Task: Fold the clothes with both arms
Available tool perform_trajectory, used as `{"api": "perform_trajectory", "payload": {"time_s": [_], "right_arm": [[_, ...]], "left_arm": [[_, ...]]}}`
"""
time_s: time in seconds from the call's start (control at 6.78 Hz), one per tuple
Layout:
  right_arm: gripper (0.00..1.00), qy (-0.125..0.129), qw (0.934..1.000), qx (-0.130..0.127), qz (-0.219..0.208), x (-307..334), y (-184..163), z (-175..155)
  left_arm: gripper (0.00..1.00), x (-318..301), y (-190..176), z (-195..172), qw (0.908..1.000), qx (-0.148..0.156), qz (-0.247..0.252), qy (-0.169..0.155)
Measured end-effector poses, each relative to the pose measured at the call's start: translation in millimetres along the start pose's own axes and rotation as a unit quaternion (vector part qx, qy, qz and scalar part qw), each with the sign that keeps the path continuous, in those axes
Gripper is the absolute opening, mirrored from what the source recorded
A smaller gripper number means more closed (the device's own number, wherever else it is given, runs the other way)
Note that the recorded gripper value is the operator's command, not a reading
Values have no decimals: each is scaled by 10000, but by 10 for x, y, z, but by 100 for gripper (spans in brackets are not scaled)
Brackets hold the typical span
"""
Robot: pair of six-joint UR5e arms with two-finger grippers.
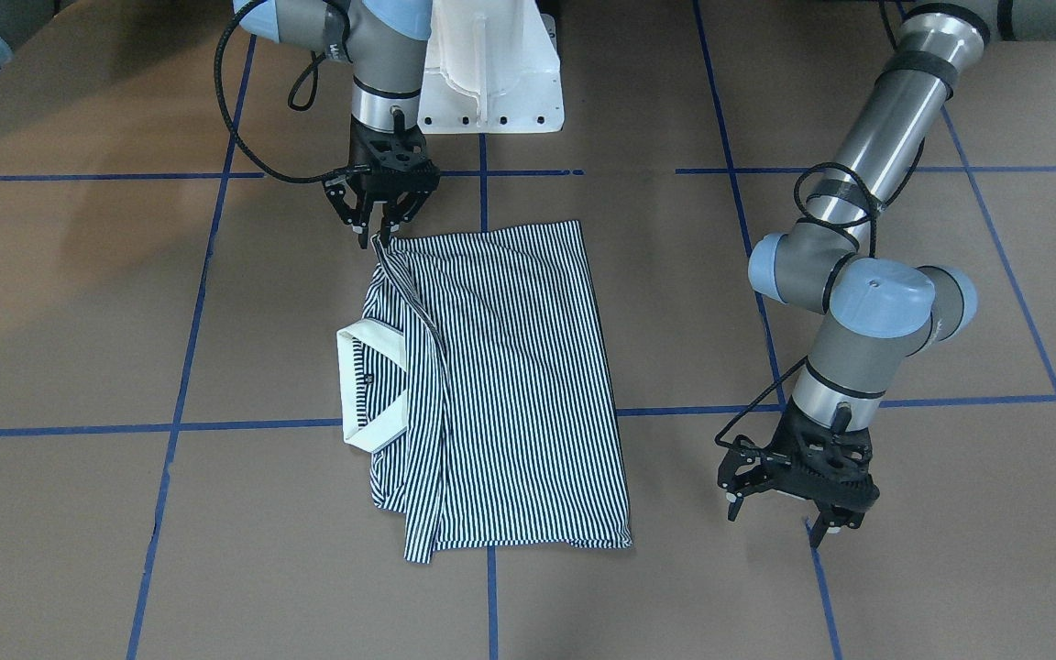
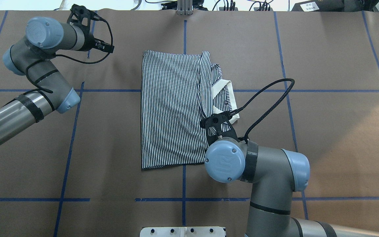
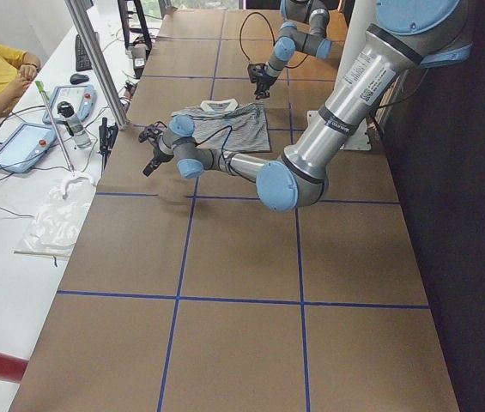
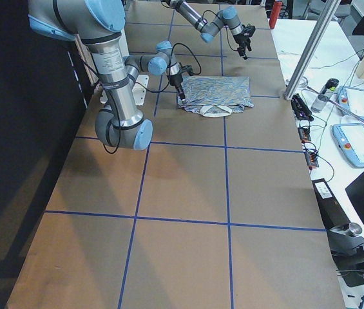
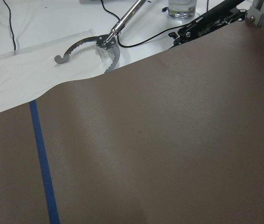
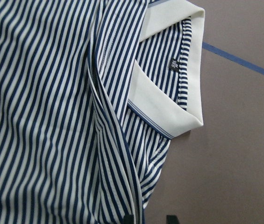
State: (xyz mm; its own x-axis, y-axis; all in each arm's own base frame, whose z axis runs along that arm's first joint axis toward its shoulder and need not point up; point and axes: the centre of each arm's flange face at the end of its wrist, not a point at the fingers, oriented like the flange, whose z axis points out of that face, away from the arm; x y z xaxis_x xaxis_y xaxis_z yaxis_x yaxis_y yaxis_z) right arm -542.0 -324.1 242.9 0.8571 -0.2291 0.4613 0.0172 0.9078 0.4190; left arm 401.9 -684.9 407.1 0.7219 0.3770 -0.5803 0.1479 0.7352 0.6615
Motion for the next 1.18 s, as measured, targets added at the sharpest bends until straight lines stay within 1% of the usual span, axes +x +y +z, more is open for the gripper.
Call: {"api": "perform_trajectory", "payload": {"time_s": [0.15, 0.44, 0.59, 1.18], "right_arm": [[35, -139, 9998, -30, 109, -3, -142, -6], [35, -275, 9993, -104, 245, -74, -431, 105], [35, -313, 9991, -130, 256, -93, -475, 147], [35, -296, 9988, -281, 260, -86, -446, 268]], "left_arm": [[100, -7, 19, 0, 10000, 11, 5, 12], [100, -34, 59, 4, 10000, 13, 6, 13], [100, -45, 72, 6, 10000, 9, 4, 8], [100, -46, 80, 8, 10000, 7, 5, 10]]}}
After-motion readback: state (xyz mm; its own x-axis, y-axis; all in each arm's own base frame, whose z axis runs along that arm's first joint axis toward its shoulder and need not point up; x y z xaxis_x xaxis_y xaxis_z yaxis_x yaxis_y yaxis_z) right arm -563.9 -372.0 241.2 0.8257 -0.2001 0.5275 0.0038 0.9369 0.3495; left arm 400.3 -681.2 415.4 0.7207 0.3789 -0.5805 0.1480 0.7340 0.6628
